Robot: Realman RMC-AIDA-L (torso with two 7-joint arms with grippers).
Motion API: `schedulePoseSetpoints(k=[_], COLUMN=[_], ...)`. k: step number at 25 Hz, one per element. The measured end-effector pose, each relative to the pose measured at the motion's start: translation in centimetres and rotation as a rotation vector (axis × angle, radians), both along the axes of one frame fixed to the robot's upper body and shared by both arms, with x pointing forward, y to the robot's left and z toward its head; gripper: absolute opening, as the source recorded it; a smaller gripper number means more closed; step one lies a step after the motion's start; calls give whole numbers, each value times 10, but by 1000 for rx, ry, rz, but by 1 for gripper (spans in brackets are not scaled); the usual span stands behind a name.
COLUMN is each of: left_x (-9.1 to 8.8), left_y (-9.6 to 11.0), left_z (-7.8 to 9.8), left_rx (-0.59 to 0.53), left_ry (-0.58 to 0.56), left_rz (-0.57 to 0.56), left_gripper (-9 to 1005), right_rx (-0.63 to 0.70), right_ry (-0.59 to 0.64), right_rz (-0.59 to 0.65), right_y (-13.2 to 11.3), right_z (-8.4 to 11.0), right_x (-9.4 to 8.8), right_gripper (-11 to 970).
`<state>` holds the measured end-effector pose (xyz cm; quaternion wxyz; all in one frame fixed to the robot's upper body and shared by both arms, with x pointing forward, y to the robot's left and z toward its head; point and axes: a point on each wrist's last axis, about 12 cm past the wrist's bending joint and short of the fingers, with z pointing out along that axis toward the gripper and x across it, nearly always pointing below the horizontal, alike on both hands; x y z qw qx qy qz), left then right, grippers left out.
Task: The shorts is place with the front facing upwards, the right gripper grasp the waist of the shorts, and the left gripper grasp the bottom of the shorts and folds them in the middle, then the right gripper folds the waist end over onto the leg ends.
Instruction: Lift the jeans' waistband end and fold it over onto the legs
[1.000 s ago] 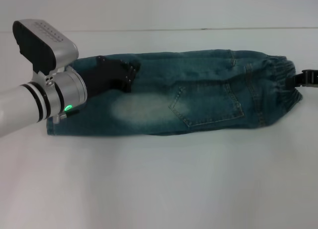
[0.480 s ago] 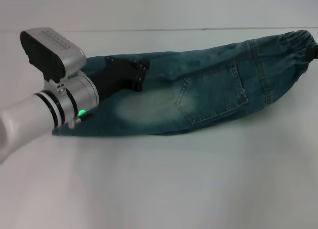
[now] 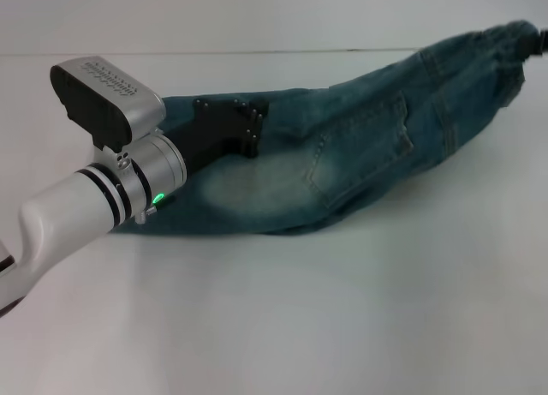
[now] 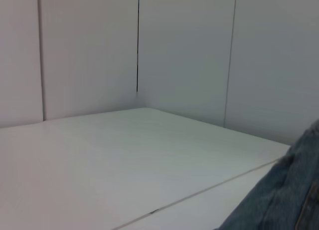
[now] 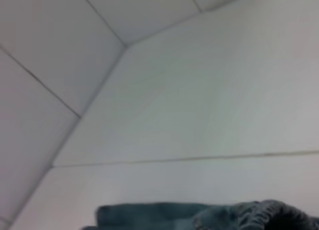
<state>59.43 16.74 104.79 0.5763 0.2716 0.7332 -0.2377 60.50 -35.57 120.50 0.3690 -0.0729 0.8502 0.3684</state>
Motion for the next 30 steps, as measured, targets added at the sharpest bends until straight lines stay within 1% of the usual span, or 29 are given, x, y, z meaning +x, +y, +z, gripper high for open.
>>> schedulePoseSetpoints(k=[1, 6, 9, 10, 11, 13, 14, 19, 20, 21, 25, 30], left_x=[0, 1, 0, 0, 0, -1, -1, -5, -7, -7, -10, -15], left_y=[0, 1, -1, -2, -3, -7, -11, -21, -24, -25, -25, -24], left_z=[0, -1, -3, -3, -3, -3, -3, -3, -4, -4, -6, -10], left_rx=[-1, -1, 9, 12, 17, 27, 34, 39, 41, 41, 41, 30], left_ry=[0, -11, -11, -11, -11, -11, -12, -7, -6, -6, -3, 22], left_rz=[2, 22, 17, 11, 2, -21, -39, -87, -102, -106, -114, -117], left_gripper=[1, 1, 1, 1, 1, 1, 1, 1, 1, 1, 1, 0], right_rx=[0, 48, 63, 75, 75, 72, 72, 48, 32, 32, -4, -38], right_ry=[0, -70, -111, -139, -139, -162, -162, -210, -233, -233, -283, -329], right_rz=[0, 94, 135, 163, 163, 210, 210, 299, 332, 332, 375, 397], right_y=[0, 19, 29, 37, 37, 53, 53, 90, 107, 107, 142, 177], right_z=[0, 31, 46, 54, 54, 63, 63, 78, 86, 86, 98, 108], right_x=[0, 3, 4, 7, 7, 13, 13, 26, 32, 32, 44, 55], right_gripper=[92, 93, 93, 93, 93, 92, 92, 92, 92, 91, 91, 90])
